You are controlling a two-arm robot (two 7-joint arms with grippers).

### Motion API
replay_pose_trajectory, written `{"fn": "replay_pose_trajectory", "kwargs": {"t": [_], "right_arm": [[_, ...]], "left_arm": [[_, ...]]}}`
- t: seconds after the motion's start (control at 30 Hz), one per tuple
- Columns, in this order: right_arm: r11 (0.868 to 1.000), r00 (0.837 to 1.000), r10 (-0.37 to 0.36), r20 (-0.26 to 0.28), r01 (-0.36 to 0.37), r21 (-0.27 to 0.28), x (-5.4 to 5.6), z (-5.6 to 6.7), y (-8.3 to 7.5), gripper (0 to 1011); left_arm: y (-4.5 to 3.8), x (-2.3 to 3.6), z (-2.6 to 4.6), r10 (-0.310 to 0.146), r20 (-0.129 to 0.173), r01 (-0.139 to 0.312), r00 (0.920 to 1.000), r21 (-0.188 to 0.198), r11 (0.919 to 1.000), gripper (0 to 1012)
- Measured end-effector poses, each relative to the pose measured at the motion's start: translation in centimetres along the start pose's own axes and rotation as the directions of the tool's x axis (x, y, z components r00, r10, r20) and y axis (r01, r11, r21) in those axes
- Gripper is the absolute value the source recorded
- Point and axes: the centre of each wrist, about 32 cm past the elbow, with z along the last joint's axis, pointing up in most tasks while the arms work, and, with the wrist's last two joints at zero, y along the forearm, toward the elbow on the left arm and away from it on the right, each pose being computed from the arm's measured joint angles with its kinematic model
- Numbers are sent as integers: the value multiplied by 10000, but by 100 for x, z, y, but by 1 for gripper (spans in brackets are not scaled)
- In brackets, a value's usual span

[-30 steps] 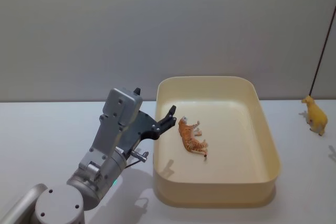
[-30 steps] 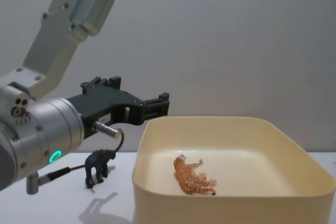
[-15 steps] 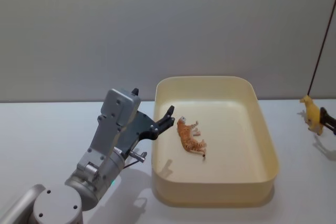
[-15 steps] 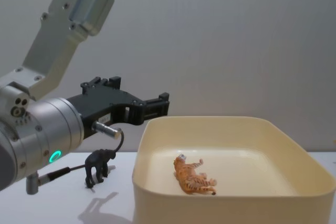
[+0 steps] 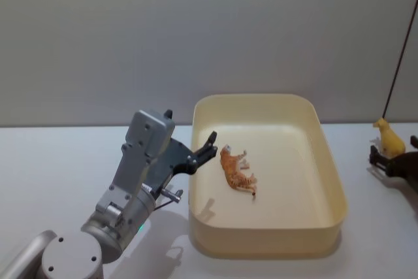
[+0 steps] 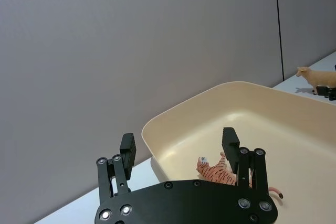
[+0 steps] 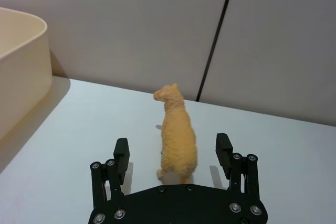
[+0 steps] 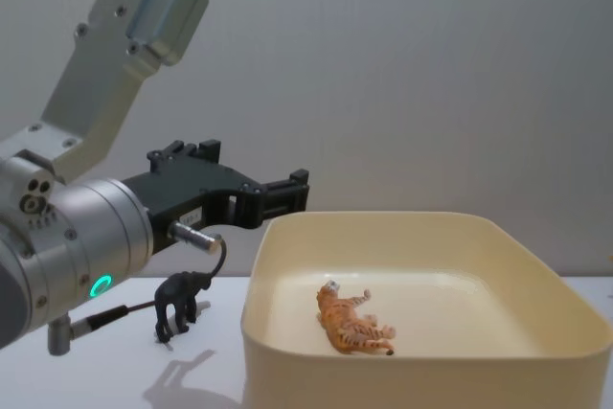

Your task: Pick up the toy alternately with two hands and place it into the central storage box.

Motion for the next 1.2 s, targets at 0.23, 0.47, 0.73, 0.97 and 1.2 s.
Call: {"fn": "replay_pose_trajectory", "kwargs": {"t": [0.23,0.47,0.73,0.97,1.2], "right_arm": [[9998,9998,154,89,-153,-156,-97,-86,196,965],[9995,9996,244,167,-241,-196,-144,-115,294,794],[9992,9993,318,213,-313,-252,-176,-131,346,545],[9990,9991,352,233,-346,-269,-189,-142,366,358],[9993,9992,356,199,-354,-109,-184,-137,358,358]], "left_arm": [[0,0,0,0,0,0,10000,0,10000,1001],[0,0,0,1,0,-1,10000,0,10000,1001],[0,0,0,0,0,0,10000,1,10000,1001],[0,0,0,-1,0,1,10000,0,10000,1001],[0,0,0,0,-1,0,10000,0,10000,1001]]}}
